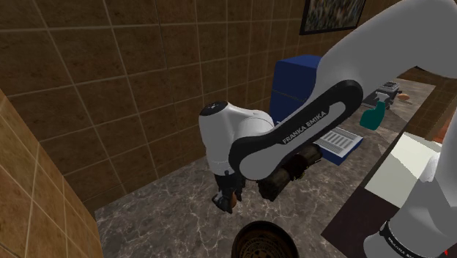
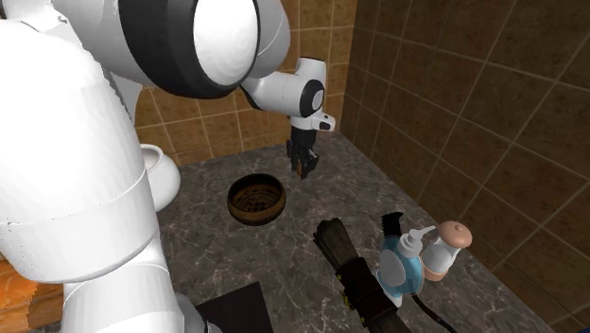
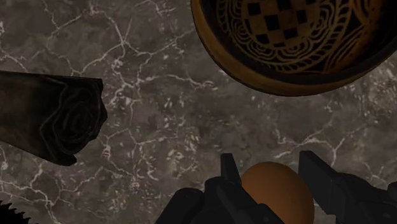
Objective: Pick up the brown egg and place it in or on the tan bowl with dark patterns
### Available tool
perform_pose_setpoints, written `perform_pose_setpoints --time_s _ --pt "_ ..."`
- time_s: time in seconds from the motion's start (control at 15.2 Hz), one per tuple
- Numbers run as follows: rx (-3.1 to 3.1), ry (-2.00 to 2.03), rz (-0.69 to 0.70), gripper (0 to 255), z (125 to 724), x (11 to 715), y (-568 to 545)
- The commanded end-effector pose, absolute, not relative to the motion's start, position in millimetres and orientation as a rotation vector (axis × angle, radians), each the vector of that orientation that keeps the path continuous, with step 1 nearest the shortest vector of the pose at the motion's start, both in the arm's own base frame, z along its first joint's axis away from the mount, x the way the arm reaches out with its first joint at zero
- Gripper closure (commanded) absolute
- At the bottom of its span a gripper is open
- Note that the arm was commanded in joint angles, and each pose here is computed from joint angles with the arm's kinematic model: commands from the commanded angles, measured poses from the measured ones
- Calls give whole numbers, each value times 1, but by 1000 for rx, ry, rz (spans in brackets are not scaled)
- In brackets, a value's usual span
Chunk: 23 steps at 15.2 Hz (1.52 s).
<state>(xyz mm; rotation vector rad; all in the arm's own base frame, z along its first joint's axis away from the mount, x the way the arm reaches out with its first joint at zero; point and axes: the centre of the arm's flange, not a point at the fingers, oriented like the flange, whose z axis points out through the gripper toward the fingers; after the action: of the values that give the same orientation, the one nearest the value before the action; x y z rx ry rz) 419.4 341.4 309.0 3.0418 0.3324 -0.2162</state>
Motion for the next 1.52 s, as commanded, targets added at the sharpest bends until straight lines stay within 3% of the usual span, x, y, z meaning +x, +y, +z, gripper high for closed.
perform_pose_setpoints --time_s 0.0,0.59,1.45 --pt "3042 333 -217 255 320 420 342" --pt "3042 333 -217 255 365 420 342" --pt "3042 333 -217 255 364 254 348"
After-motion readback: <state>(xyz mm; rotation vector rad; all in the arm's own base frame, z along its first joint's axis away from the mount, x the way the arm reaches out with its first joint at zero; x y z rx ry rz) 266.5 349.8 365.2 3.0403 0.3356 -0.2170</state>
